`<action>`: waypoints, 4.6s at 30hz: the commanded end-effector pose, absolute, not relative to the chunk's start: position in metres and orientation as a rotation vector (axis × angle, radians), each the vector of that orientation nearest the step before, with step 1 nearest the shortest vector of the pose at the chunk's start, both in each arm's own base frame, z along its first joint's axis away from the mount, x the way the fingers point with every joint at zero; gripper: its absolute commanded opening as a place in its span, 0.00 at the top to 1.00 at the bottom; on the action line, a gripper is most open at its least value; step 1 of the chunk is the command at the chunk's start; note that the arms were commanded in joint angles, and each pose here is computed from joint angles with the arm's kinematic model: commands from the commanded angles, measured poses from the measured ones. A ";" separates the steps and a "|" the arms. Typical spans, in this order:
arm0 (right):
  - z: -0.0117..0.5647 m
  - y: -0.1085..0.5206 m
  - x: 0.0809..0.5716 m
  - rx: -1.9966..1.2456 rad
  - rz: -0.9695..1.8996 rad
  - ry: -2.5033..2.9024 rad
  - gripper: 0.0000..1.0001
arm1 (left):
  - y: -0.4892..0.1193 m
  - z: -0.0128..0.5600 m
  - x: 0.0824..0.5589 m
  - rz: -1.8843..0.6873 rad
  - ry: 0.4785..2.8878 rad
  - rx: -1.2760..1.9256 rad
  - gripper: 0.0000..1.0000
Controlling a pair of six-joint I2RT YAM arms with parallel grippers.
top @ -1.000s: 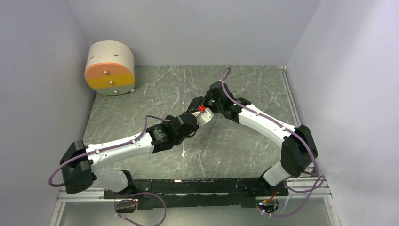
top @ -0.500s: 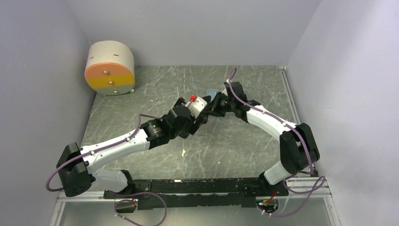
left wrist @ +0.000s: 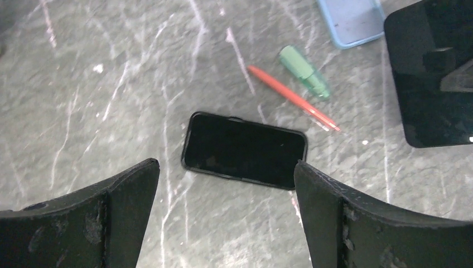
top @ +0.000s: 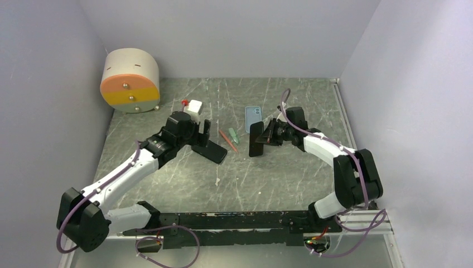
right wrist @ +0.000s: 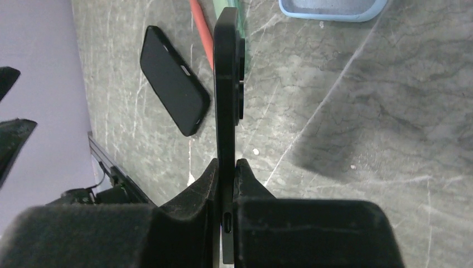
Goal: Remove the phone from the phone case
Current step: Place the phone at the center of the board, then pick up the phone at the center of the board.
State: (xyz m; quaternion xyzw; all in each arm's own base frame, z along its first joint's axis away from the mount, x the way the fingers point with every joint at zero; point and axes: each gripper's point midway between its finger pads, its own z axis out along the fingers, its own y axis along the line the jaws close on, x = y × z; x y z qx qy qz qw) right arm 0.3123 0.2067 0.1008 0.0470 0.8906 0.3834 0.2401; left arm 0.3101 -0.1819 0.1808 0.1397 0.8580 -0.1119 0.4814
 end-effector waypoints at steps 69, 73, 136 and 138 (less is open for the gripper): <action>0.021 0.218 0.309 -0.024 0.087 2.675 0.06 | -0.119 0.193 0.319 -0.116 2.064 0.125 0.06; 0.015 0.210 0.308 -0.006 0.017 2.689 0.14 | -0.119 0.193 0.318 -0.114 2.064 0.124 0.06; 0.214 0.132 0.332 -0.039 0.168 1.899 0.01 | -0.166 0.099 0.325 -0.112 2.565 -0.991 0.06; 0.213 0.132 0.331 -0.052 0.169 1.897 0.01 | -0.166 0.094 0.327 -0.076 2.553 -1.078 0.06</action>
